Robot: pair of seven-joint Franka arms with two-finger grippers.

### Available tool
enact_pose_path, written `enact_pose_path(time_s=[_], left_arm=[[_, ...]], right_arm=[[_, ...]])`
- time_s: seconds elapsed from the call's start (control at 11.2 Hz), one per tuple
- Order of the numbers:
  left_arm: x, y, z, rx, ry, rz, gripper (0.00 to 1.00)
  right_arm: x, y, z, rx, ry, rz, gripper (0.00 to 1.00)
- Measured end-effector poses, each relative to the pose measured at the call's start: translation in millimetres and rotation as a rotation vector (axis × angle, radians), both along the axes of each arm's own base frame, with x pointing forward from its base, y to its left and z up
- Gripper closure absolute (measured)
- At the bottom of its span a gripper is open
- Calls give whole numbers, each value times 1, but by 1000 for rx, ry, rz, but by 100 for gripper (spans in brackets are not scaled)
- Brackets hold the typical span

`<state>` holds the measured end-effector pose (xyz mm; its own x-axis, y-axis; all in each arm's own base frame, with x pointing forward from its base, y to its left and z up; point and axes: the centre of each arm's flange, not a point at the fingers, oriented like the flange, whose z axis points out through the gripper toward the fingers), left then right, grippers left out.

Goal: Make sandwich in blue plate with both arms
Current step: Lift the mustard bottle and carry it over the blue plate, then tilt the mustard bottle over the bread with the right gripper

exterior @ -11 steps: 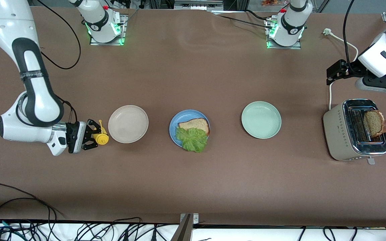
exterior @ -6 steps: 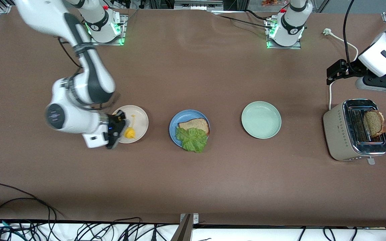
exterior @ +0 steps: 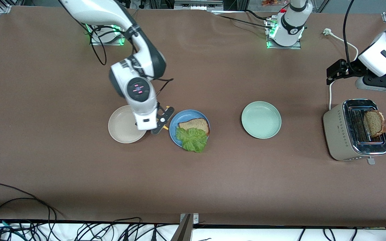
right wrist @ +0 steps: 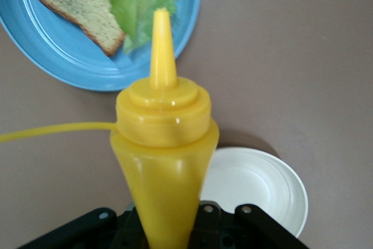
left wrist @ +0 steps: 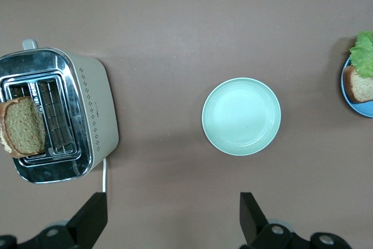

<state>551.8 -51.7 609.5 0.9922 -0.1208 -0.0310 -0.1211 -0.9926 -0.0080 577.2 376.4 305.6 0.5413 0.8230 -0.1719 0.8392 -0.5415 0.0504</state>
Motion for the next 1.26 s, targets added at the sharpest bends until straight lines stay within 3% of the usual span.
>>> enact_pose_path(time_s=[0.27,0.63,0.9,1.26], left_arm=[[0,0,0,0,0,0,0],[0,0,0,0,0,1,0],[0,0,0,0,0,0,0],[0,0,0,0,0,-1,0]], right_arm=[[-28,51,-40,-144,-59,64,88],[-42,79,-75,-321,-135,188,88],[-48,87,-84,-401,-157,239,88],[-46,98,-92,-436,-183,265,88]])
